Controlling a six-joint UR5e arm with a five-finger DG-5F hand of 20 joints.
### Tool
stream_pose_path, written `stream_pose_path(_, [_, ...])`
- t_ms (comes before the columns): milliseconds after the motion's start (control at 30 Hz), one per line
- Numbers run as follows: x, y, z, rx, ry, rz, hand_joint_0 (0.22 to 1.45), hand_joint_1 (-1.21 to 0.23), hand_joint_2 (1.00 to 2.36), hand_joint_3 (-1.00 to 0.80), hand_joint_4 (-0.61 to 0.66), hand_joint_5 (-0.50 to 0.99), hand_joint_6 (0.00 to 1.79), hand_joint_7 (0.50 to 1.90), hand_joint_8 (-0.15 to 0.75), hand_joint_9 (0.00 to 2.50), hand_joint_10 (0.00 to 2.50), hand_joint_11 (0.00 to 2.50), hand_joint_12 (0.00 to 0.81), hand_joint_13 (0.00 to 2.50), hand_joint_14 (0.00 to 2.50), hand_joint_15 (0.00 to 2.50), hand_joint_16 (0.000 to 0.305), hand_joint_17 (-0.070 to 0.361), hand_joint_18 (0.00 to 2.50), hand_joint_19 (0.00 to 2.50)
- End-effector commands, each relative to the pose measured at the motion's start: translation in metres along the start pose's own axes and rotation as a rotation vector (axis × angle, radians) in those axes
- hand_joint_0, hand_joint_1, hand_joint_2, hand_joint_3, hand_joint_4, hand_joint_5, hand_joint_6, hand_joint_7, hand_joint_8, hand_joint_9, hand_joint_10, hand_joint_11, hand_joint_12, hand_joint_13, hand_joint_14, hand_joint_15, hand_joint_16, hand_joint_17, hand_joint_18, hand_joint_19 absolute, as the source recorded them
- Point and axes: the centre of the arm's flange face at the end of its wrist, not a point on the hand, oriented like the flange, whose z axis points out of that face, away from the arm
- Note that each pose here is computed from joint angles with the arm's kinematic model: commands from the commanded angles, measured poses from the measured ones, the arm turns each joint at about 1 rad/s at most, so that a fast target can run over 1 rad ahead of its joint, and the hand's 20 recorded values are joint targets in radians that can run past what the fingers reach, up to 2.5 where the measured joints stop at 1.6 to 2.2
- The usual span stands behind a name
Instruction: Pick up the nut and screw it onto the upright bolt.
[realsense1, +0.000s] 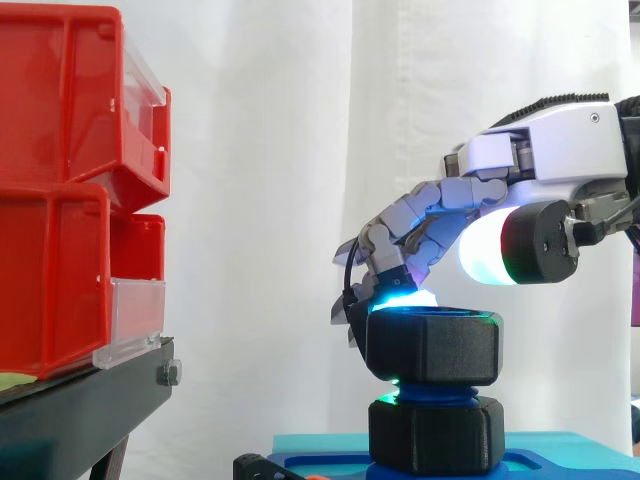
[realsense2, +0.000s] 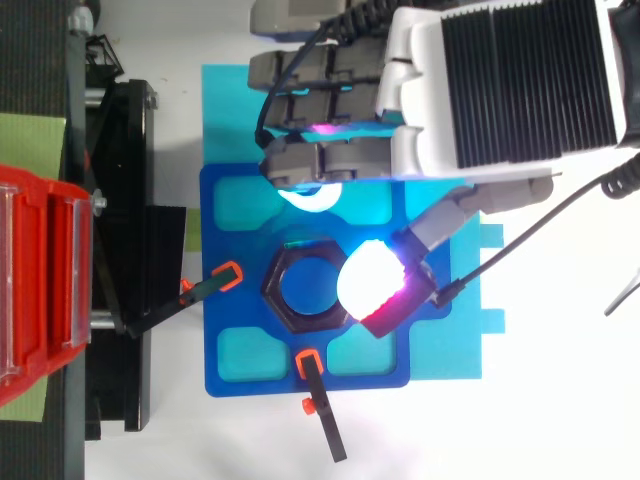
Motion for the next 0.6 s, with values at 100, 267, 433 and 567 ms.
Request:
stream_pose_path(100, [-0.003, -0.011, -0.004, 0.002, -0.011, -0.004, 0.54, -0.20, 1.00, -0.50, 0.20, -0.05, 0.50, 1.30, 0.269, 0.81, 0.00, 0.00, 0.222, 0.64, 0.00, 0.00, 0.014, 0.032, 0.23, 0.00])
stream_pose_path(267, [-0.008, -0.008, 0.000, -0.001, -0.029, -0.009, 0.53, -0.19, 1.00, -0.50, 0.29, -0.09, 0.50, 0.97, 0.254, 0.77, 0.00, 0.00, 0.234, 0.62, 0.00, 0.00, 0.016, 0.036, 0.20, 0.00])
stream_pose_path(433, [-0.011, 0.002, 0.007, -0.012, -0.058, -0.008, 0.52, -0.16, 1.00, -0.50, 0.24, -0.11, 0.50, 0.79, 0.242, 0.70, 0.00, 0.00, 0.247, 0.58, 0.00, 0.00, 0.020, 0.044, 0.17, 0.00])
stream_pose_path(567, [-0.013, 0.017, 0.015, -0.013, -0.070, 0.006, 0.52, -0.14, 1.00, -0.50, 0.23, -0.12, 0.50, 0.74, 0.235, 0.67, 0.00, 0.00, 0.255, 0.55, 0.00, 0.00, 0.022, 0.050, 0.14, 0.00])
